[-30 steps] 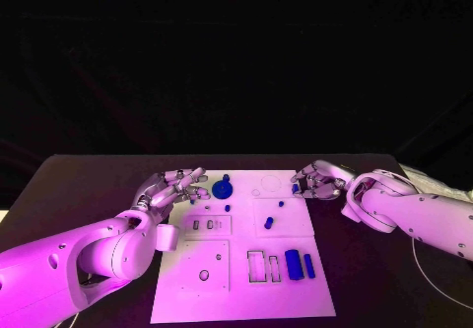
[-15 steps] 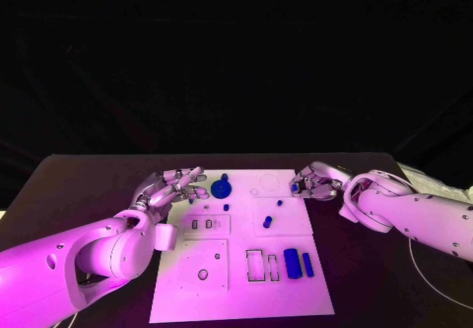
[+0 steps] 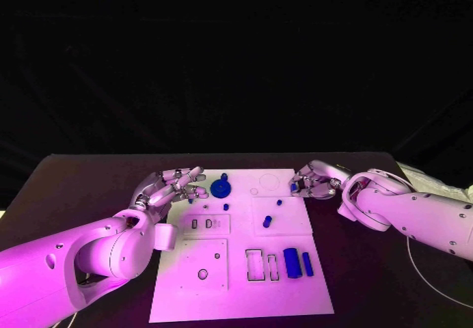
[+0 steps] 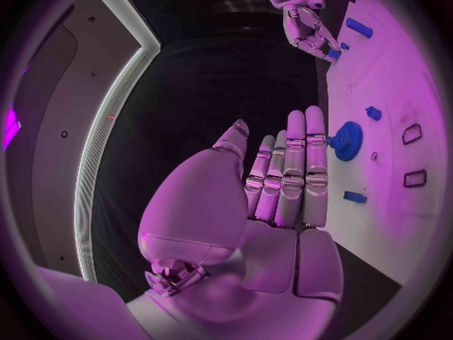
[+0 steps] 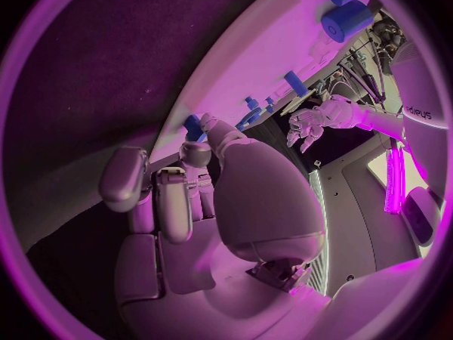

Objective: Assemble the parts on the task board

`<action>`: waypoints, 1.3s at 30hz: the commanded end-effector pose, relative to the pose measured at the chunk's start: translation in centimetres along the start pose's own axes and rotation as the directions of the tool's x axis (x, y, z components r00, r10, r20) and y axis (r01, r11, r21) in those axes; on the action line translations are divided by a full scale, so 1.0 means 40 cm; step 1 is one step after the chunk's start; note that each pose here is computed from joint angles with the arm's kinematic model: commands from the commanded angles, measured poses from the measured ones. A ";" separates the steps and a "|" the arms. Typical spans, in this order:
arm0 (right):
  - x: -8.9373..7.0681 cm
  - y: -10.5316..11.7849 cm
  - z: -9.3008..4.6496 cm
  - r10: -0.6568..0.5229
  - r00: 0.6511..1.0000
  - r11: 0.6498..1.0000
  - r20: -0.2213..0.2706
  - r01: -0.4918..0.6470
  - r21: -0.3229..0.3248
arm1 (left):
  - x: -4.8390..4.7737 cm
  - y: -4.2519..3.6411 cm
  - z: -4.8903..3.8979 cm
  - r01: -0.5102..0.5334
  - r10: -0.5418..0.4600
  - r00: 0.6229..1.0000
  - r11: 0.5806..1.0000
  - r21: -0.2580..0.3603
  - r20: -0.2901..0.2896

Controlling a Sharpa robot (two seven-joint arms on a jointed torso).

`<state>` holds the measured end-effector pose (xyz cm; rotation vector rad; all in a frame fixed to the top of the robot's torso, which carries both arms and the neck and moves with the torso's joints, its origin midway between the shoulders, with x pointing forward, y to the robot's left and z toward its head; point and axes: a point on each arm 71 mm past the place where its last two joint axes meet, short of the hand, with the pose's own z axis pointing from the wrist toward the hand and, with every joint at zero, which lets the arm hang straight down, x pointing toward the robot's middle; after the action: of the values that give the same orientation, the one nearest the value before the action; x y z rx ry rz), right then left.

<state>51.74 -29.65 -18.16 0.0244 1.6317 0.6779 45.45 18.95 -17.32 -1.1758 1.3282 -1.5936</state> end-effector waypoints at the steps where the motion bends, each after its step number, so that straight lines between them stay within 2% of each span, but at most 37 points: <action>1: -0.001 0.001 -0.001 -0.009 1.000 1.000 0.027 0.009 0.002 | 0.006 -0.001 0.001 0.006 -0.006 1.000 1.000 0.007 -0.024; 8: -0.018 0.038 0.001 0.024 0.997 1.000 0.069 -0.022 -0.020 | 0.005 -0.001 0.001 0.006 -0.005 1.000 1.000 0.007 -0.023; 12: -0.028 0.085 0.005 0.050 0.995 0.998 0.086 -0.048 -0.033 | 0.005 -0.001 0.002 0.005 -0.005 1.000 1.000 0.007 -0.022; 16: -0.018 0.143 0.014 0.075 0.994 0.996 0.081 -0.072 -0.044 | 0.005 0.001 0.004 0.005 -0.005 1.000 1.000 0.007 -0.022; 24: 0.043 0.276 0.047 0.063 0.998 0.994 0.014 -0.062 -0.085 | 0.000 0.005 0.011 0.003 -0.002 1.000 1.000 0.006 -0.016; 26: 0.055 0.295 0.051 0.056 0.998 0.994 0.001 -0.056 -0.091 | -0.002 0.006 0.012 0.002 -0.002 1.000 1.000 0.006 -0.015; 29: 0.090 0.344 0.061 0.036 0.999 0.993 -0.040 -0.040 -0.108 | -0.008 0.007 0.015 -0.001 0.001 1.000 1.000 0.009 -0.009; 39: 0.188 0.431 0.082 -0.032 0.995 0.990 -0.096 0.018 -0.138 | -0.029 0.007 0.019 -0.012 0.012 1.000 1.000 0.017 0.013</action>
<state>46.94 -11.17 -17.08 -0.0914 1.6575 0.8671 46.57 19.91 -17.93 -1.1845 1.3125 -1.5551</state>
